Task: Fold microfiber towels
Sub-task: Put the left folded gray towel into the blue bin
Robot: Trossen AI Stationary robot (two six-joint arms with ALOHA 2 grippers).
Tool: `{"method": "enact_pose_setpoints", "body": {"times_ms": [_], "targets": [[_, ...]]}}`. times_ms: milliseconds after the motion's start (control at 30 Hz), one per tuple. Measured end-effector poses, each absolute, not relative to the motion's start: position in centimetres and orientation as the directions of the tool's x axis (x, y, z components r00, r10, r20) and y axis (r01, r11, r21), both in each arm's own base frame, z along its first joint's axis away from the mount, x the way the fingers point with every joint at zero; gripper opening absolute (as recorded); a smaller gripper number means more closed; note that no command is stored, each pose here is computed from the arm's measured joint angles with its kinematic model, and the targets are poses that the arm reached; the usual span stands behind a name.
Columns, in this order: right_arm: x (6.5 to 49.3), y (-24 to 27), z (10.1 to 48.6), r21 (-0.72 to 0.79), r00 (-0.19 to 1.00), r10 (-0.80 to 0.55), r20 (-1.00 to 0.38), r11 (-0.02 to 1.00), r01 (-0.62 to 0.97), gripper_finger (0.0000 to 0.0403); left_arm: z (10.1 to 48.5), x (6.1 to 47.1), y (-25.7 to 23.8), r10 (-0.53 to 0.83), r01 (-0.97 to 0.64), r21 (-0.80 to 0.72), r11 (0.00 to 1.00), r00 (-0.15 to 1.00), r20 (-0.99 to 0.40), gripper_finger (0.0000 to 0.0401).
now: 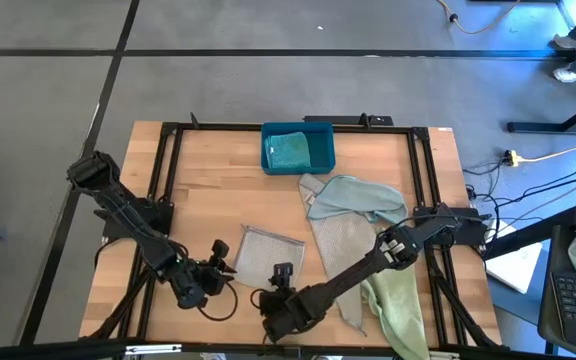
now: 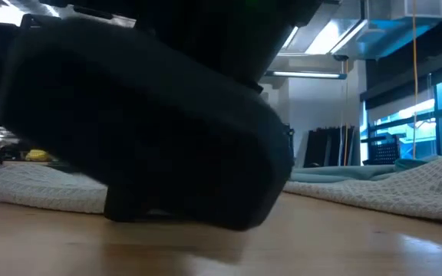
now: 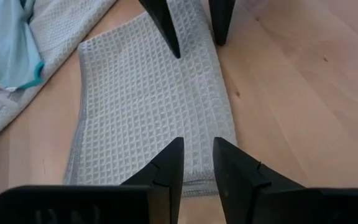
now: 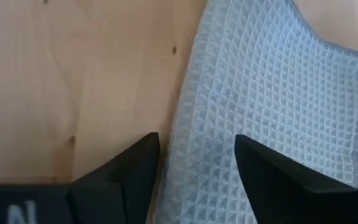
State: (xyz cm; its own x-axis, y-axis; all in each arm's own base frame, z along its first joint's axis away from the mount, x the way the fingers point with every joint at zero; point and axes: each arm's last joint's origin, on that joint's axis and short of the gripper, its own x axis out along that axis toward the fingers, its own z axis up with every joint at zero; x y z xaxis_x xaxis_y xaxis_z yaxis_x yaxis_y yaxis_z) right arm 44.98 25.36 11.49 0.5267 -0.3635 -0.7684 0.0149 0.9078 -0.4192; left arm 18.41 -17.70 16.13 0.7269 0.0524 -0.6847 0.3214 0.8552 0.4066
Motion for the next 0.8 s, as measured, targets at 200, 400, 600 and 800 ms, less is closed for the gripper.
{"method": "enact_pose_setpoints", "body": {"times_ms": [200,400,600,800], "targets": [[45.4,24.8,11.4,-0.488,0.542,-0.407,-0.736,0.873,-0.008,0.0213,15.9,18.4,-17.8,0.055,0.322,0.407,0.854,0.724,-0.688,0.0078],[45.5,24.4,11.2,-0.528,0.539,-0.438,-0.720,0.849,-0.015,0.0170,15.9,18.4,-17.8,0.055,0.313,0.398,0.862,0.724,-0.688,0.0078],[45.5,24.4,11.0,-0.505,0.529,-0.413,-0.742,0.863,-0.035,0.0095,15.9,18.4,-17.8,0.055,0.310,0.395,0.865,0.723,-0.688,0.0078],[45.7,24.0,11.0,-0.492,0.521,-0.403,-0.753,0.870,-0.038,0.0016,15.9,18.4,-17.8,0.055,0.309,0.394,0.866,0.723,-0.689,0.0078]]}}
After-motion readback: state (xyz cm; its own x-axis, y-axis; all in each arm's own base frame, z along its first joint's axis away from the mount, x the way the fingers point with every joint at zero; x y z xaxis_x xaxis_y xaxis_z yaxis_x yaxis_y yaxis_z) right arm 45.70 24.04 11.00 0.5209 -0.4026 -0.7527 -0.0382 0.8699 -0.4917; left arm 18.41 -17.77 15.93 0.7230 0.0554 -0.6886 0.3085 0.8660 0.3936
